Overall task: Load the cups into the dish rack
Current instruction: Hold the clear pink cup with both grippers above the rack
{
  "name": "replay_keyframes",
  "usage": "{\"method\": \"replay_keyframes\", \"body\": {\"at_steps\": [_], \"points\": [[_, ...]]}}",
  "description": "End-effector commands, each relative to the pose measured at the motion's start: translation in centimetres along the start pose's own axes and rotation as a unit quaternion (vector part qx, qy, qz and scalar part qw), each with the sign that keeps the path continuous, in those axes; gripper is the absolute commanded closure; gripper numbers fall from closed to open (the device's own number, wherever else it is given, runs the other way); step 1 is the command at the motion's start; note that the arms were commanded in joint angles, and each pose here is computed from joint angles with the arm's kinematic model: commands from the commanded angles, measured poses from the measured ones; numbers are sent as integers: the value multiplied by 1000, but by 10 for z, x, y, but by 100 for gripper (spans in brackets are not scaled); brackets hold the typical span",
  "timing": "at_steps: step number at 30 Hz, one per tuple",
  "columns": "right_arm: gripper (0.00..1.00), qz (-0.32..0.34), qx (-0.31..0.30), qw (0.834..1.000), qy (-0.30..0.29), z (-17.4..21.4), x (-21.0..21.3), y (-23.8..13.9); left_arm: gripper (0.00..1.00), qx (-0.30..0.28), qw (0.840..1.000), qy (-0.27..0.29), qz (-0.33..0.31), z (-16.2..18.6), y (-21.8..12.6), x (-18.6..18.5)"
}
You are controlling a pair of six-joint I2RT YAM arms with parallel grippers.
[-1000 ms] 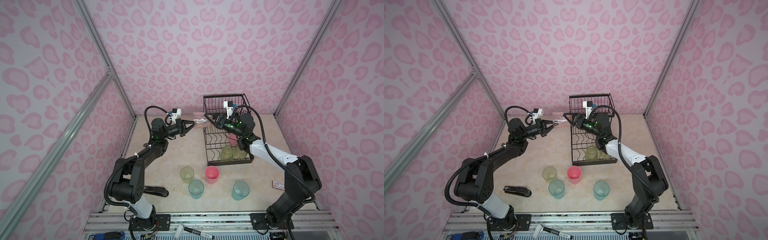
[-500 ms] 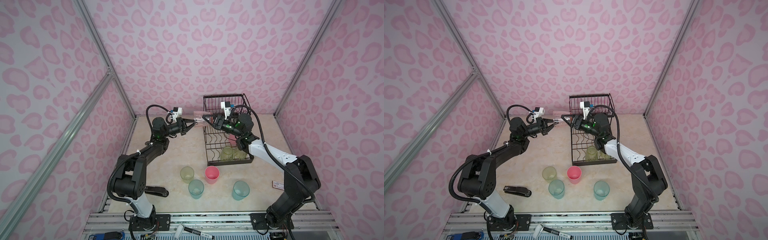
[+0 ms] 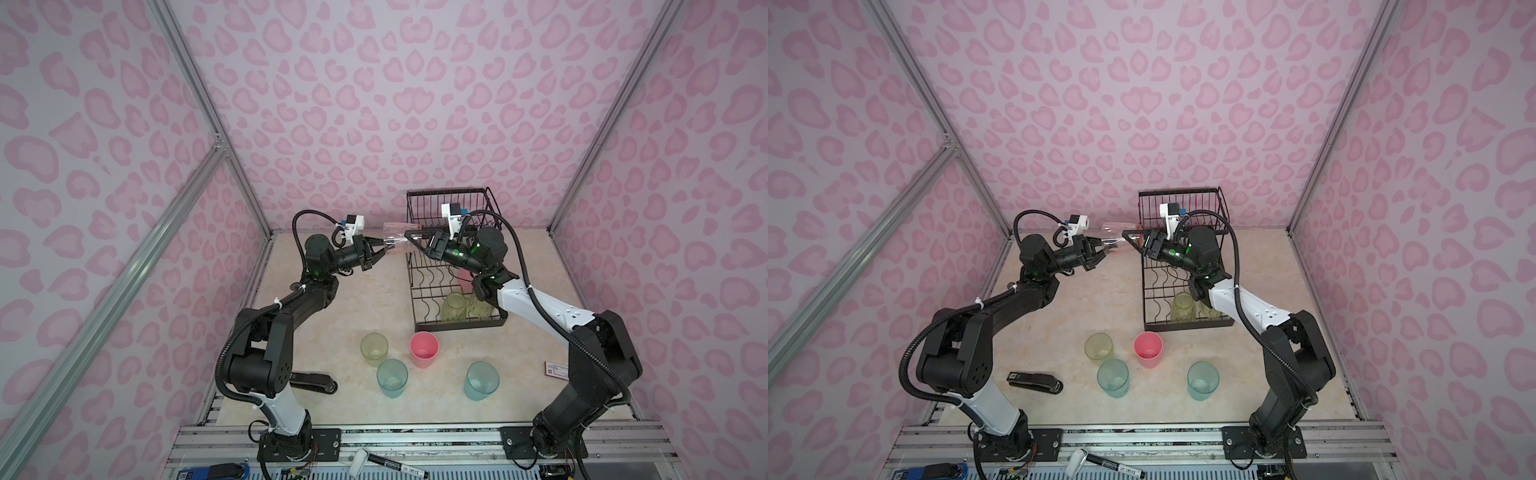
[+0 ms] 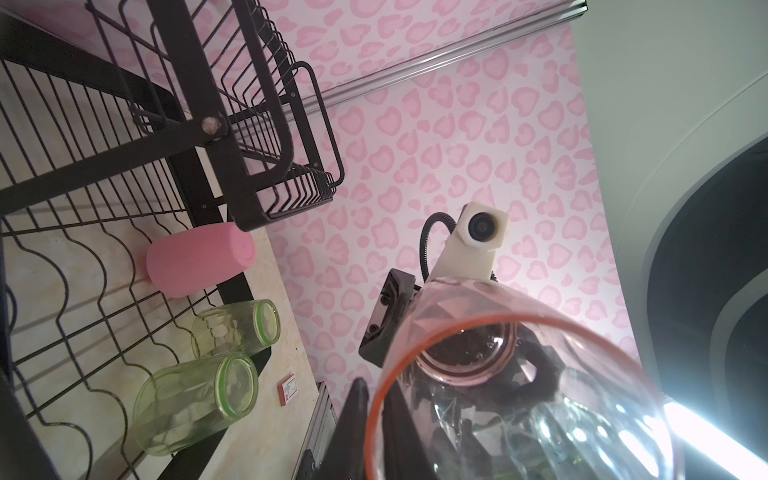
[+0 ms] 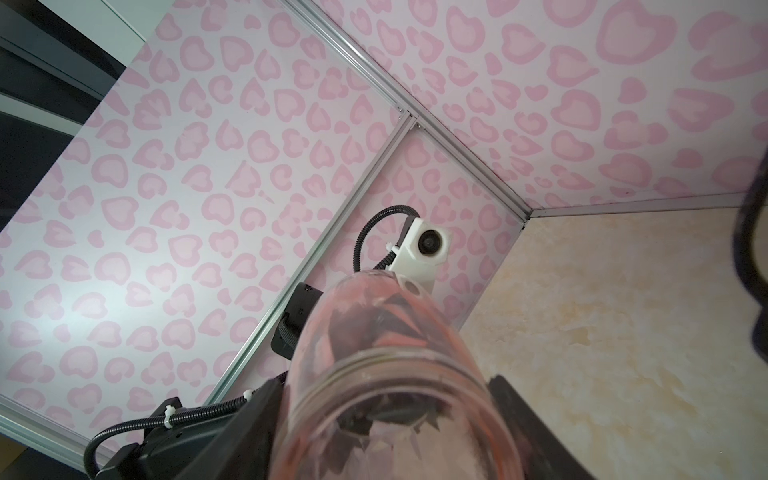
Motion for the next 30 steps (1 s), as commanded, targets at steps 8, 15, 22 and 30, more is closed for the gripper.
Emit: {"method": "replay_keyframes", "body": {"at_steps": [8,15,22,30], "points": [[39,38,-8,998,-58,5,1,-8,59,-6,999,35,0,-6,0,-5],[40,83,-17,991,-99,8,1,-22,50,-12,999,47,-16,-7,-3,-5],[41,144,-29,980,-137,11,-6,-41,44,-25,996,57,-58,-9,-10,2],[41,249,-35,951,-182,15,-29,-69,42,-37,987,75,-139,-9,-22,13]]}}
Point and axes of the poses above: each gripper's point midway between its finger pads, its own y axis out along the fingers, its own x axis along the line the jaws close on, z = x × y, the point moved 3 cm from there along -y, back along the fingers, and after that the axes turned 9 degrees about y, right-handed, at the moved point
